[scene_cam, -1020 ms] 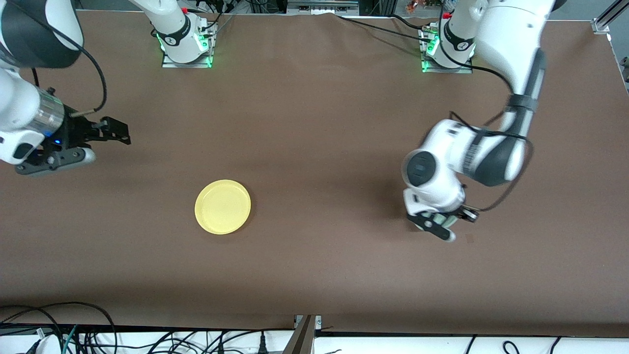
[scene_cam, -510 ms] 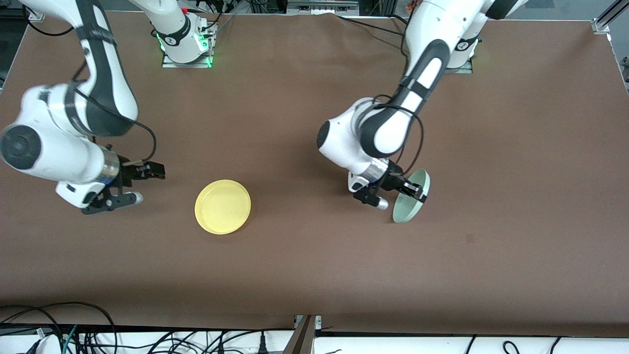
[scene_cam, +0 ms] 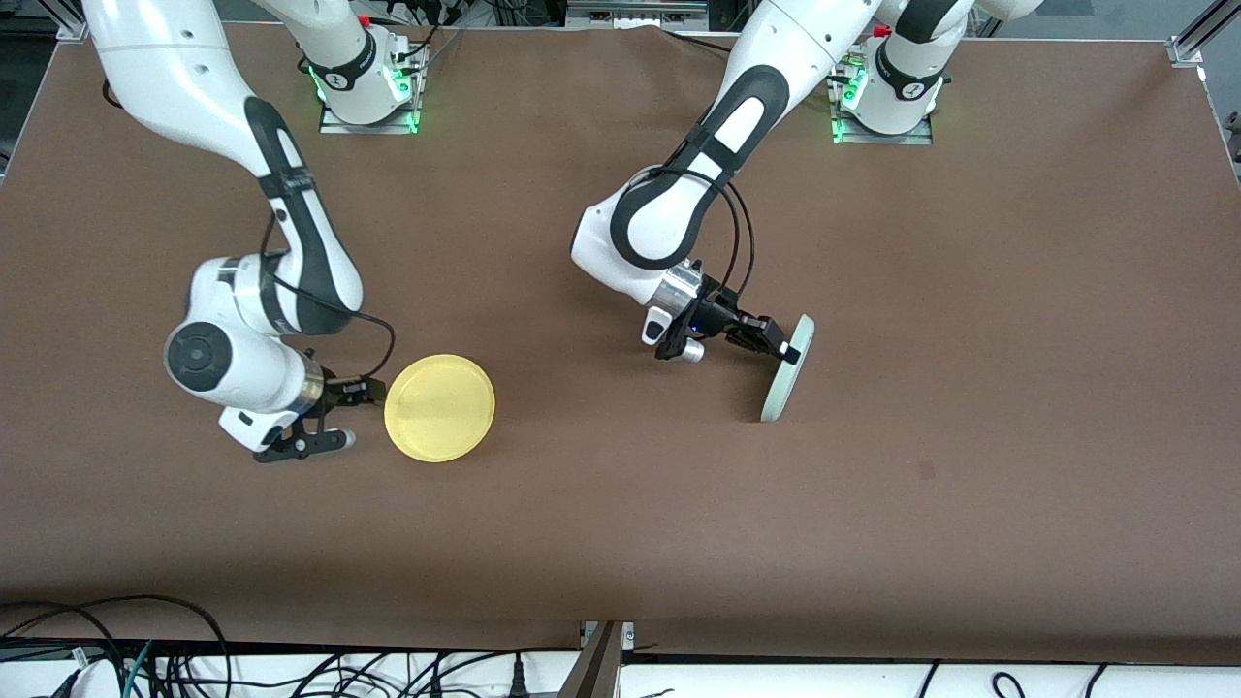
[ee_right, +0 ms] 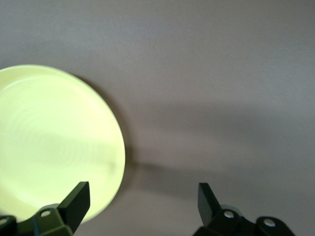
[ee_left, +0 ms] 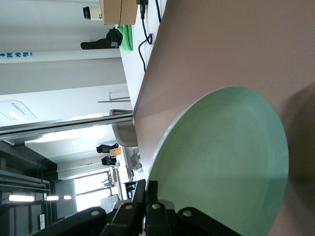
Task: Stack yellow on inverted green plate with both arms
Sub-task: 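Set the inverted green plate down while the right gripper grasps the yellow plate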
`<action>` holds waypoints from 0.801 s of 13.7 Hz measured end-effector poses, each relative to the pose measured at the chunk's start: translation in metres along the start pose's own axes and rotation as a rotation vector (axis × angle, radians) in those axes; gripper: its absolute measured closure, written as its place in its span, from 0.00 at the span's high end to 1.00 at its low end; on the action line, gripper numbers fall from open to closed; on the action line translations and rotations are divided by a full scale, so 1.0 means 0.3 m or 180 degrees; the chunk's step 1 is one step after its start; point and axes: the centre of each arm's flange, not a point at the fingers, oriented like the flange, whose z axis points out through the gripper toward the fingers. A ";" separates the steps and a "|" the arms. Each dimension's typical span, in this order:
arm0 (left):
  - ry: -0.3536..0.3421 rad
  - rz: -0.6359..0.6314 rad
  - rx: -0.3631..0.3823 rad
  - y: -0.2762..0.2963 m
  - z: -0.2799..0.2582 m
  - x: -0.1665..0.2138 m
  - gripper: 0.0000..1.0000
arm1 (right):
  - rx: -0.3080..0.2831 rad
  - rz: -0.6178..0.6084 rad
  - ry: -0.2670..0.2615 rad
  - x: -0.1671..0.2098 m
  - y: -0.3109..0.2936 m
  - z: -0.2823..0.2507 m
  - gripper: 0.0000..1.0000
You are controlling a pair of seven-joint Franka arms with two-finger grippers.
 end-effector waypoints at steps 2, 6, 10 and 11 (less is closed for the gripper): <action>-0.0068 -0.0112 -0.0436 -0.008 -0.067 0.009 0.17 | 0.0044 0.0064 0.0039 0.008 -0.003 0.082 0.88; -0.0200 -0.0332 -0.1737 0.030 -0.192 0.049 0.58 | 0.0177 0.0193 0.0021 0.008 -0.006 0.125 0.61; -0.0525 -0.0806 -0.2811 -0.060 -0.180 0.137 0.99 | 0.0187 0.0200 0.0025 0.010 -0.007 0.121 0.17; -0.0601 -0.0910 -0.2995 -0.089 -0.154 0.160 1.00 | 0.0190 0.0200 0.0025 0.012 -0.007 0.118 0.05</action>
